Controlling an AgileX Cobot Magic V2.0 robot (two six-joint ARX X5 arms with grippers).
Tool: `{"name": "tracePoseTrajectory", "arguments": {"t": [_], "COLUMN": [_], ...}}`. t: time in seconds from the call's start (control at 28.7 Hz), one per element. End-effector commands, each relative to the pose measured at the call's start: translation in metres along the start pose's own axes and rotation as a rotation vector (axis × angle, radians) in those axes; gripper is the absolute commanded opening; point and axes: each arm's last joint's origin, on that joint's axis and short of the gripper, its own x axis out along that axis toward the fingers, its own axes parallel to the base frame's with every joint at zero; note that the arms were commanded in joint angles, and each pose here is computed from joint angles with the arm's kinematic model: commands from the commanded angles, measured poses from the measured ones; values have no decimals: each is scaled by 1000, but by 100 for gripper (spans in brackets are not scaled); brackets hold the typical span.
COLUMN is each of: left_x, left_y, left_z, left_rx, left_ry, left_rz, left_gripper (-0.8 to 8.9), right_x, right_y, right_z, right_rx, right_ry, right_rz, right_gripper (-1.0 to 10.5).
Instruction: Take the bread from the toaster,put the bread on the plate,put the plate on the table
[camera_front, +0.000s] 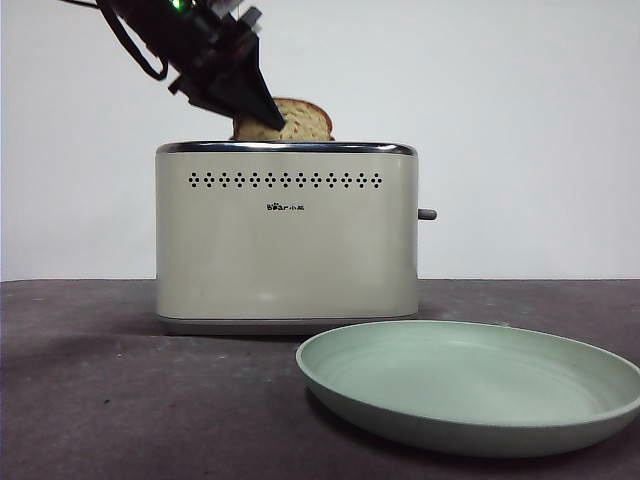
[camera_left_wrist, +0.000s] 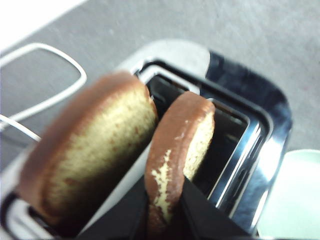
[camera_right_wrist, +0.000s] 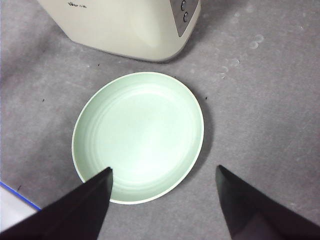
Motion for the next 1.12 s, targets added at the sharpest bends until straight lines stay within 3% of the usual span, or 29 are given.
{"name": "tracePoseTrajectory", "arguments": {"t": [0.03, 0.17, 0.45, 0.8, 1.12], "left_x": [-27, -65, -161, -224, -235], "left_y": [-3, -15, -58, -97, -119], "left_z": [29, 48, 61, 38, -12], "left_rx": [61, 94, 23, 2, -49], "left_ry": [-113, -199, -289, -224, -201], "left_rz": [47, 77, 91, 74, 78], "left_gripper": [3, 3, 3, 4, 4], "right_x": [-3, -3, 11, 62, 114], "right_y": [1, 1, -5, -26, -41], "right_z": [4, 4, 13, 33, 37], "right_rx": [-1, -1, 34, 80, 109], "right_ry": [-12, -12, 18, 127, 259], "right_rz": [0, 0, 1, 2, 21], "right_gripper": [333, 333, 333, 313, 313]}}
